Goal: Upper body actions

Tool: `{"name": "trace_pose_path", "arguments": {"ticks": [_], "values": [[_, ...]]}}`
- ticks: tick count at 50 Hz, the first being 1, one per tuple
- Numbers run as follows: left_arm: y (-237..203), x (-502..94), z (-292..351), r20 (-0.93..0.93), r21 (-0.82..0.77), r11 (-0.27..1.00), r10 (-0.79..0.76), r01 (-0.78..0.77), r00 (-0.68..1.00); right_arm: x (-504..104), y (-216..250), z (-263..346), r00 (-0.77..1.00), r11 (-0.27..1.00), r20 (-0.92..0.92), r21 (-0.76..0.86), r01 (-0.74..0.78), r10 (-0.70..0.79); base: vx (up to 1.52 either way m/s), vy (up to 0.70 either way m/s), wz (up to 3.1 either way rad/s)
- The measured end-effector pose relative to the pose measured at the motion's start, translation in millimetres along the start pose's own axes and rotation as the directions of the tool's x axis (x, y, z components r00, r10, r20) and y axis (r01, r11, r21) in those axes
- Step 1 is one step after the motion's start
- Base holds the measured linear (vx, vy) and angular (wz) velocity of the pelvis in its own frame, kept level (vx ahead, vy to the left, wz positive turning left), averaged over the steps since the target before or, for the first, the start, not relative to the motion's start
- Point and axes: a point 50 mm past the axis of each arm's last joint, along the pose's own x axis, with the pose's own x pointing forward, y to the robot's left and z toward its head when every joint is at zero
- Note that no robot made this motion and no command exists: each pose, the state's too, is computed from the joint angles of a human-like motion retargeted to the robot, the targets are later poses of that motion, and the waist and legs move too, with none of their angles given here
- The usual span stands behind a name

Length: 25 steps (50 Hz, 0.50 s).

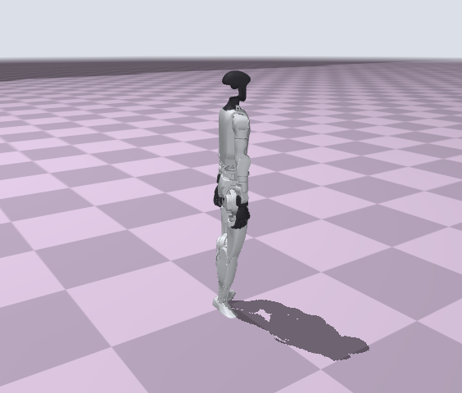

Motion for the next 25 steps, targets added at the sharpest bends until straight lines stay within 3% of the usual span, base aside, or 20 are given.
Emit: {"name": "trace_pose_path", "arguments": {"ticks": [10,25], "values": [[-11.3,-3.0,24.2,0.054,0.114,0.993,-0.027,0.020,0.998,-2.2,1.3,-28.8,0.997,0.992,-0.070,0.121,0.027,-0.018,0.07,0.22,1.12],[27.4,-6.6,12.5,-0.043,0.146,0.988,0.062,-0.055,0.997,0.5,3.1,2.5,0.999,0.999,0.028,0.046,0.018,-0.020,0.02,-0.02,0.98]]}}
